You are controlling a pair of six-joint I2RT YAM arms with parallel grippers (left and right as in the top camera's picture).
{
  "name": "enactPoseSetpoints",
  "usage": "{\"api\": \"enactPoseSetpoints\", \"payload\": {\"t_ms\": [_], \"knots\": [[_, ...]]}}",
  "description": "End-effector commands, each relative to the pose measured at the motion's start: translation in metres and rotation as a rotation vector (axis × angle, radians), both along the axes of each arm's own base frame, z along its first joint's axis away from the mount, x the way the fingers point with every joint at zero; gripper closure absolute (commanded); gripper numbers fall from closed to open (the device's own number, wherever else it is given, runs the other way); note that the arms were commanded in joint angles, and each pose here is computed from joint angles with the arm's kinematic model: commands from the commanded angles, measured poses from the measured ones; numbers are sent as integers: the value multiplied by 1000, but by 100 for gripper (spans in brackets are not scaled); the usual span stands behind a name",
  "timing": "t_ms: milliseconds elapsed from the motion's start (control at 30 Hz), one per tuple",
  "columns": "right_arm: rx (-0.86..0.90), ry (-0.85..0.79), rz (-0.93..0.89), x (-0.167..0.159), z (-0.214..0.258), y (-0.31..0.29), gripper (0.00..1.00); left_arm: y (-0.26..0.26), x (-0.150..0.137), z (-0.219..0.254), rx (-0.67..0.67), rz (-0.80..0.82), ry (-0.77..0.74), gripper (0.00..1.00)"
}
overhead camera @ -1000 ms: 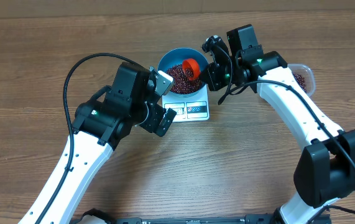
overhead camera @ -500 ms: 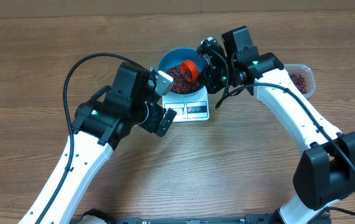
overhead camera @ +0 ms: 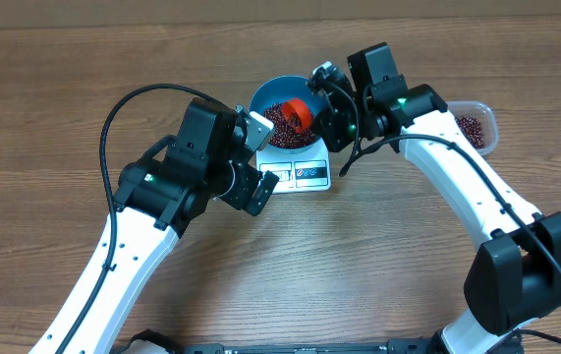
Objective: Scoop item into bowl and weigh 150g on scale
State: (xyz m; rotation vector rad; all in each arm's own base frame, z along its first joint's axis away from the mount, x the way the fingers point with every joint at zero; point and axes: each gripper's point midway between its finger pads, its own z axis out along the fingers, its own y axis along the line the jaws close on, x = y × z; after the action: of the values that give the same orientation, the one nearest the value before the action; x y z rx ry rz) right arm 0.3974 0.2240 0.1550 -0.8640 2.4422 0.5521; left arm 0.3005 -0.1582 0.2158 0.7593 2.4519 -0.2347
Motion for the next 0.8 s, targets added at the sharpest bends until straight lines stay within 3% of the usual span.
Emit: {"api": "enactPoseSetpoints", "payload": {"t_ms": [0,100,767], "knots": [[13,-84,3,5,30,3,96,2,-1,1,12,-12,-13,0],[9,-79,-75,13,30,-3,96,2,-1,1,12,-12,-13,0],[8,-75,-76,12,29,-4,96,2,-1,1,12,-12,-13,0]]}}
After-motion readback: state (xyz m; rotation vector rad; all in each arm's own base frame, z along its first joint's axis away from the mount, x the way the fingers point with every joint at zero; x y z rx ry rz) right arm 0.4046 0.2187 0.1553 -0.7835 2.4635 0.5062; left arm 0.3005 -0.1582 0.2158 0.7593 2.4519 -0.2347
